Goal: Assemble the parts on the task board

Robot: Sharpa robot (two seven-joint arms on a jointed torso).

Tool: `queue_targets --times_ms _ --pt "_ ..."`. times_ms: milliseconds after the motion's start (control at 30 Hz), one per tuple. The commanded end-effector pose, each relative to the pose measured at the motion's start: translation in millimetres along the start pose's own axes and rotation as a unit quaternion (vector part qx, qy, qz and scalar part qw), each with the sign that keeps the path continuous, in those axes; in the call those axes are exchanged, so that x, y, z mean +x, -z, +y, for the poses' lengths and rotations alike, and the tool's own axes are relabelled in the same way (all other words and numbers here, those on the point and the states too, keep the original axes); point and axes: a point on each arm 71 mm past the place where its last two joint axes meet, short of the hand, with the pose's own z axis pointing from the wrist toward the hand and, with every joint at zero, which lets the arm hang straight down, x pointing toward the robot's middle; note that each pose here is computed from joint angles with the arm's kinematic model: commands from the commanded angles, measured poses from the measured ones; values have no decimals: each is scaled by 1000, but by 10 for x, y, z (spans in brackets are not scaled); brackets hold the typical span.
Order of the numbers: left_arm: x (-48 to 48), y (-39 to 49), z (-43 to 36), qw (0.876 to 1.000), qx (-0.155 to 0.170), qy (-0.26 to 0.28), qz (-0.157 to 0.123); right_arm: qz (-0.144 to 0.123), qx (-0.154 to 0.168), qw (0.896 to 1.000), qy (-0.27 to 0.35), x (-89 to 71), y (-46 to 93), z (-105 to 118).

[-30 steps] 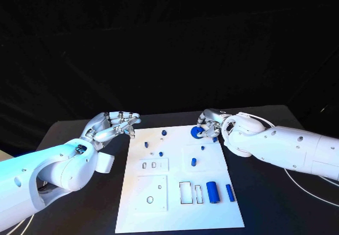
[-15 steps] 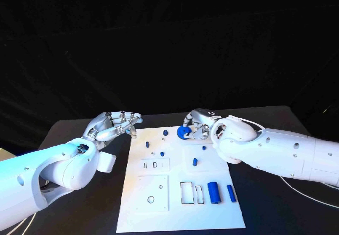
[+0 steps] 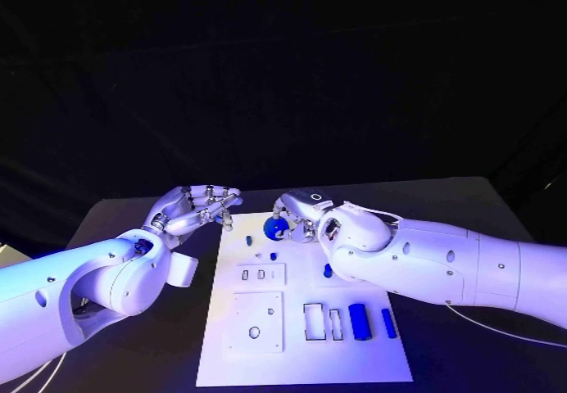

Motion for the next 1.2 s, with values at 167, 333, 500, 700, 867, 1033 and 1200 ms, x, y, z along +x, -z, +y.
queue_targets --times_ms 167,333,500,700,867,1033,1200 --pt "37 -10 -11 1000 4 4 12 -4 -4 1000 24 95 -93 37" --pt "33 -9 -12 1000 4 3 11 -1 -2 1000 26 140 -131 38" --pt "31 -7 -12 1000 4 3 11 -4 2 999 34 159 -159 27" --pt "32 -6 -12 1000 4 4 11 -1 6 999 43 184 -181 9" --pt "30 -4 -13 1000 4 4 12 7 12 999 47 217 -187 -17" --pt "29 -2 -13 1000 3 4 11 14 16 999 51 243 -189 -39" --pt "28 -1 -13 1000 3 3 11 17 15 999 49 262 -189 -36"
